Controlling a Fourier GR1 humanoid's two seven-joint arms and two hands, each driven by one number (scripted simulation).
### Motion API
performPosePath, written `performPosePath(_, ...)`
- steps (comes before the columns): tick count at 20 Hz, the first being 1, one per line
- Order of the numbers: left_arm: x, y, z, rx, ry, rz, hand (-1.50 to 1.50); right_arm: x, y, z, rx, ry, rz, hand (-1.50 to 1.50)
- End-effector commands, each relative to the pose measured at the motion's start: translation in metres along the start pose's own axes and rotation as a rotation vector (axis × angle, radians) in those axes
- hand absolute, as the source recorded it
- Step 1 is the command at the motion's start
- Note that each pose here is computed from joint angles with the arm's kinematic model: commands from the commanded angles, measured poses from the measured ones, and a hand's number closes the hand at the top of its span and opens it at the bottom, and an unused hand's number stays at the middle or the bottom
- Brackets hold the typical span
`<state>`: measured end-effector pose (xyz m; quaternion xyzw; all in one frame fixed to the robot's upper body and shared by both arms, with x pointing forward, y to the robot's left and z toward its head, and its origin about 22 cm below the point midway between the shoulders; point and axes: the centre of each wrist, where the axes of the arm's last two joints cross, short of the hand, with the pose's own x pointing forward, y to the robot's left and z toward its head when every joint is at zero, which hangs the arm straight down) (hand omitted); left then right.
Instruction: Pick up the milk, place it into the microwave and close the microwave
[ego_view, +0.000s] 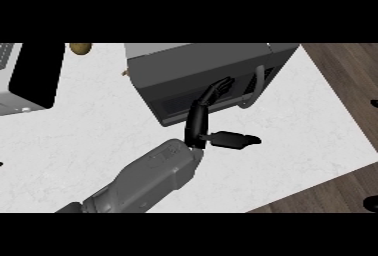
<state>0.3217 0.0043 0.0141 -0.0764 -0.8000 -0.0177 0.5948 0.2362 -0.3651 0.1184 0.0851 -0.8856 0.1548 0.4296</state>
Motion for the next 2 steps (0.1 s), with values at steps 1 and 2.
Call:
performPosePath(1,0.0052,0.0064,-0.0222,0.073,0.015,-0.012,-1.50,-0.0016,-0.0100,-0.0007,0.002,0.006,-0.031,-1.50)
performPosePath(2,0.0046,0.0066,-0.0217,0.074,0.009,-0.014,-1.50,-0.0009,-0.0121,-0.0029,0.007,0.004,-0.036,-1.50)
